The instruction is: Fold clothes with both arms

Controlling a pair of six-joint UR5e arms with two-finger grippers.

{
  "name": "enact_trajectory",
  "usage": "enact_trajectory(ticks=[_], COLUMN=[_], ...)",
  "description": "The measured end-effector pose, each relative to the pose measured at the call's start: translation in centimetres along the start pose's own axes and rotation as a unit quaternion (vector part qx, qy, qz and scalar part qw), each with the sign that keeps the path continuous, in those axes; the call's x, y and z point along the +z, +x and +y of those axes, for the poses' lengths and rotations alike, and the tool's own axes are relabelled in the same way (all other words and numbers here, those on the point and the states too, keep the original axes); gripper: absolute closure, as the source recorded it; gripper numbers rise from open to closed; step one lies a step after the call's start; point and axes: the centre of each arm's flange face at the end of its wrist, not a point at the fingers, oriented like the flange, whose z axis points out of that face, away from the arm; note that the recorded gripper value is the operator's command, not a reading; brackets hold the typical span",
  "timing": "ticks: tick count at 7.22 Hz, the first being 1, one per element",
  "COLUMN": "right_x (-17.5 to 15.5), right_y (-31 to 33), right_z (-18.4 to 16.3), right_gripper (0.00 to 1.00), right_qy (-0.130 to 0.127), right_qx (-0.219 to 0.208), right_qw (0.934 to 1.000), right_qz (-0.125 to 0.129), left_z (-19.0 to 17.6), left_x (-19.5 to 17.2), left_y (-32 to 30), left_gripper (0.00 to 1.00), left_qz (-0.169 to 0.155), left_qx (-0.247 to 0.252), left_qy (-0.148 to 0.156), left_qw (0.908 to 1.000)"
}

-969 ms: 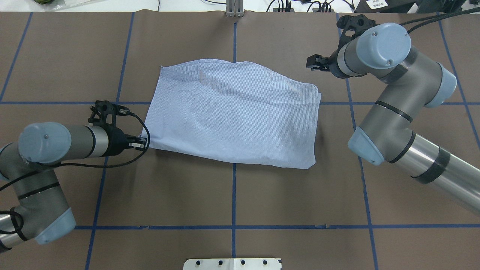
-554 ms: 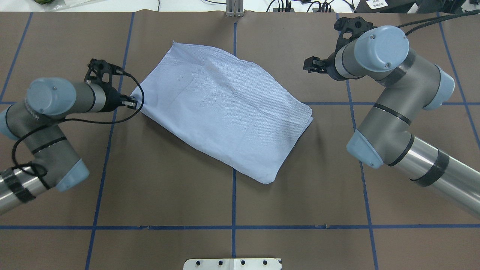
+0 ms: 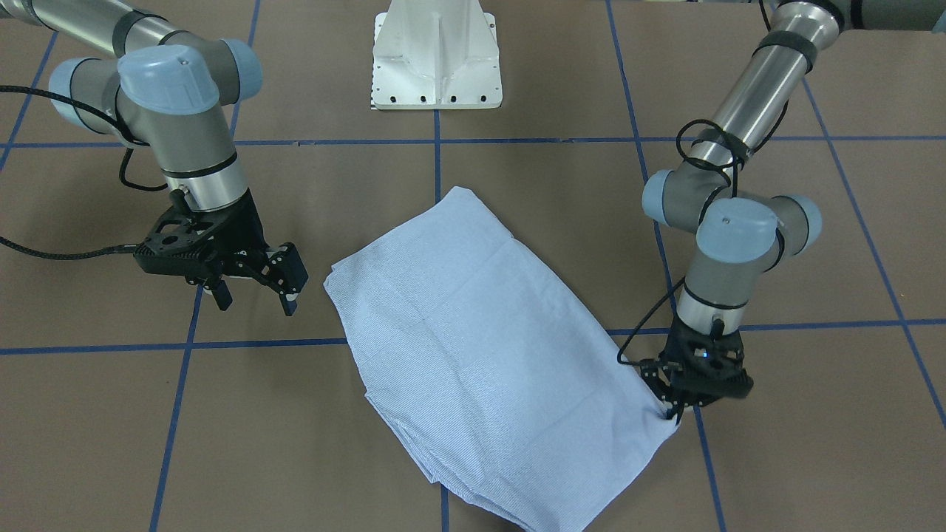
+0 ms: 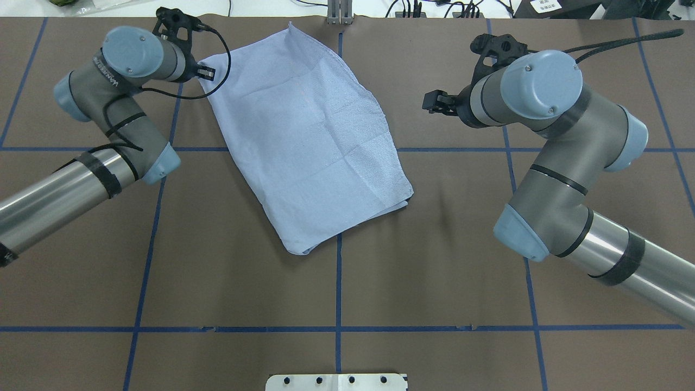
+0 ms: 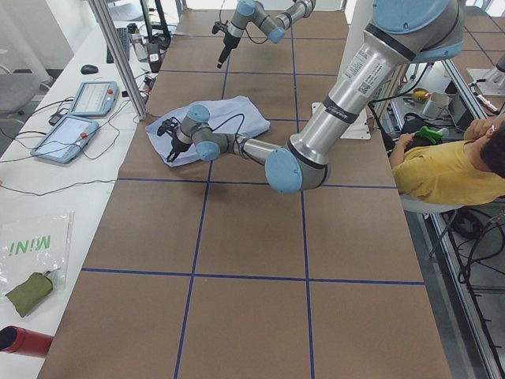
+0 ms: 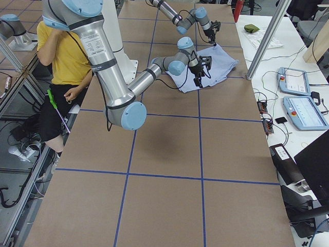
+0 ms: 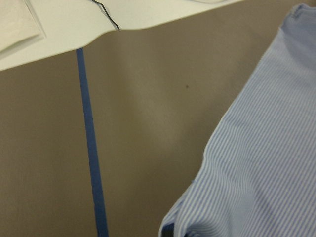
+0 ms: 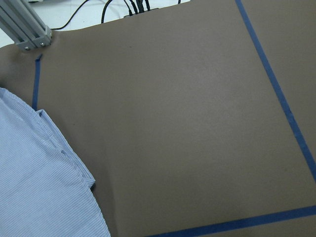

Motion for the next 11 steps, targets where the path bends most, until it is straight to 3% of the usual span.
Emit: enact_trajectory(ticks=[1, 3, 5, 9, 11], right_x=[-0.4, -0.6, 0.0, 2.3, 5.6], right_y=[-0.7, -1.9, -3.9, -9.8, -11.8], right_z=[0.7, 2.5, 5.1, 13.8, 16.6], right_gripper=[0.00, 0.00, 0.00, 0.00, 0.04], right_qy=[-0.001, -0.006, -0.015, 0.003, 0.013], right_qx=[0.005, 0.019, 0.065, 0.197, 0.209], right_qw=[1.0000, 0.9997, 0.9977, 0.9790, 0.9749], right_qz=[-0.007, -0.014, 0.012, 0.053, 0.077], left_z=[-1.2, -1.7, -0.9, 0.9, 1.4], left_x=[0.8, 1.2, 0.1, -1.3, -1.2], left_y=[-1.1, -2.4, -3.6, -4.8, -5.0], left_gripper=[0.01, 0.00, 0.00, 0.00, 0.00], left_qz=[-0.014, -0.013, 0.012, 0.027, 0.030], left_qx=[0.014, 0.039, 0.057, 0.060, 0.060], left_qy=[0.002, 0.002, -0.001, 0.006, 0.009], left_qw=[0.9998, 0.9992, 0.9983, 0.9978, 0.9977])
